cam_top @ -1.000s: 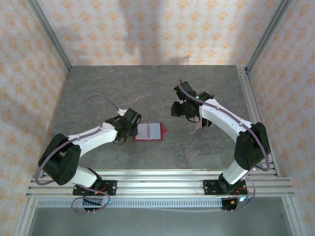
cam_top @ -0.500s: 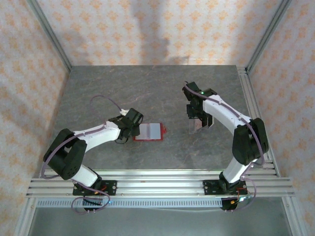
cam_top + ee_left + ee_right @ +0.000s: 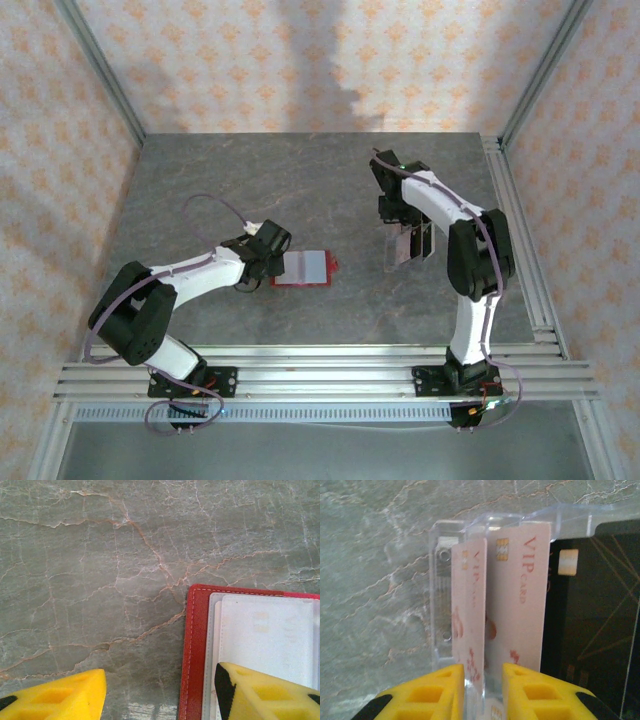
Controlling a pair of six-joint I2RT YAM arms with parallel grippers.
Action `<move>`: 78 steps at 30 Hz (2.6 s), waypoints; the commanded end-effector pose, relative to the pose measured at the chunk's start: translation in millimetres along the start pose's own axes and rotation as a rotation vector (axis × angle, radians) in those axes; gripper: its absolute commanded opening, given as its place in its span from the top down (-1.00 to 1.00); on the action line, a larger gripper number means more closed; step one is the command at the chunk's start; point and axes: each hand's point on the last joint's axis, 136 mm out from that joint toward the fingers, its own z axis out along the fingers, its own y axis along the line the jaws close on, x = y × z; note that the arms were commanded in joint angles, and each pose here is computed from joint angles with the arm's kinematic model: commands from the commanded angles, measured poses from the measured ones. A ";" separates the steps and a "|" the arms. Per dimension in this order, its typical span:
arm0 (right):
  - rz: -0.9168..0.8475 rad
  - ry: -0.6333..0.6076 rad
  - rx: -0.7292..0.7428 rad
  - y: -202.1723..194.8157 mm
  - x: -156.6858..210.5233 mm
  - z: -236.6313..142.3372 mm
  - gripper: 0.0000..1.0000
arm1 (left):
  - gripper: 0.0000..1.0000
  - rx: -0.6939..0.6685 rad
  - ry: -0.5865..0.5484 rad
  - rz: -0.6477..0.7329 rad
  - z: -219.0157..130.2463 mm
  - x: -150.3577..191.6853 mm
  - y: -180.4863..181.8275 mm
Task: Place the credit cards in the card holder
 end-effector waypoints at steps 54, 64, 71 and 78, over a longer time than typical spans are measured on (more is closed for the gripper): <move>0.154 -0.043 -0.308 11.4 -36.1 -40.3 1.00 | -0.19 -0.011 -0.023 0.012 -0.3 -8.5 -0.6; 0.199 -0.100 -0.521 27.3 -28.4 -87.8 1.00 | -0.20 -0.028 -0.020 0.031 -3.6 -7.5 3.9; 0.241 -0.112 -0.750 61.1 -1.4 -114.3 1.00 | -0.20 -0.014 -0.012 0.053 -5.4 -4.8 2.7; 0.233 -0.090 -0.962 120.5 40.1 -128.1 1.00 | -0.20 -0.027 0.001 0.086 -3.2 1.5 0.1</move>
